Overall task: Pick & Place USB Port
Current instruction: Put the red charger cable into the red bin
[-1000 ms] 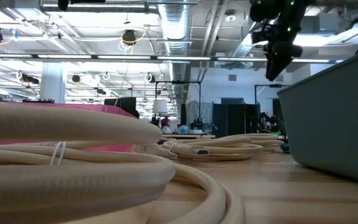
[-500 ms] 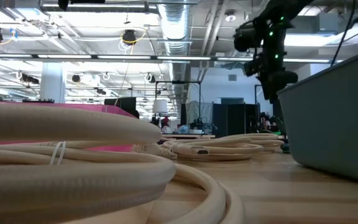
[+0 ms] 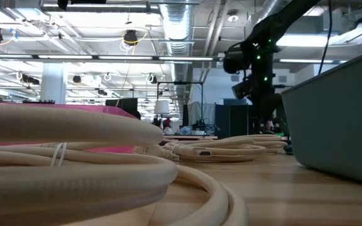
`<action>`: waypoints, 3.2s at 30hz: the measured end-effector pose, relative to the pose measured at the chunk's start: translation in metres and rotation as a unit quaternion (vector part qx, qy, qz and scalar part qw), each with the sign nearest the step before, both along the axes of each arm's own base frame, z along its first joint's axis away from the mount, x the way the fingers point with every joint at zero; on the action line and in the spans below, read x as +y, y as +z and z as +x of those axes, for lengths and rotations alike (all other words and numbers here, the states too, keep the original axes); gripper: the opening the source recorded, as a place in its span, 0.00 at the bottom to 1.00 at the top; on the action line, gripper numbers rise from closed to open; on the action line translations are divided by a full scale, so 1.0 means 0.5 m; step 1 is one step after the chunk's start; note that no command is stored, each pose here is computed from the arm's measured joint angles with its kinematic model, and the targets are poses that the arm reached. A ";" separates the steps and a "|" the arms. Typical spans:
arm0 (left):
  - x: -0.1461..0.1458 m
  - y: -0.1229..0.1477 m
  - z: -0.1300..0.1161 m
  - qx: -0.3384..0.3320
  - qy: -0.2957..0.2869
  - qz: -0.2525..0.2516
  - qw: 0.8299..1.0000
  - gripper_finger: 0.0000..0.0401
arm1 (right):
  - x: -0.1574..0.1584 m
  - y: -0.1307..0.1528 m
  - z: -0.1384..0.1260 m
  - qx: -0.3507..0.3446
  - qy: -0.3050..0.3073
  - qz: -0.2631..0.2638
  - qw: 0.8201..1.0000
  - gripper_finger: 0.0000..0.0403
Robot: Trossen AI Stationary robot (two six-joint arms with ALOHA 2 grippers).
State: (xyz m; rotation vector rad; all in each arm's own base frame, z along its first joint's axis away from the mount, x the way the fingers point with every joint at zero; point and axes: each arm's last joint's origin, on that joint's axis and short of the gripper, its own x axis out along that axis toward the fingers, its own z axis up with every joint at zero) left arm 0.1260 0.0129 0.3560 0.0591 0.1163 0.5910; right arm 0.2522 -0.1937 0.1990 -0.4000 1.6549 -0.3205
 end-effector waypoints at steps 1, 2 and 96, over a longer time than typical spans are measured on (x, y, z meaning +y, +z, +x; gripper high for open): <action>0.000 0.000 0.000 0.000 0.000 0.000 1.000 0.21 | -0.001 -0.006 0.004 -0.001 0.001 0.000 1.000 0.51; 0.000 0.000 0.000 0.000 0.000 0.000 1.000 0.21 | -0.003 -0.012 0.008 -0.002 0.002 -0.001 1.000 0.51; 0.000 -0.001 0.000 0.001 0.000 0.000 1.000 0.21 | -0.043 0.076 -0.012 -0.091 -0.053 0.160 0.981 0.41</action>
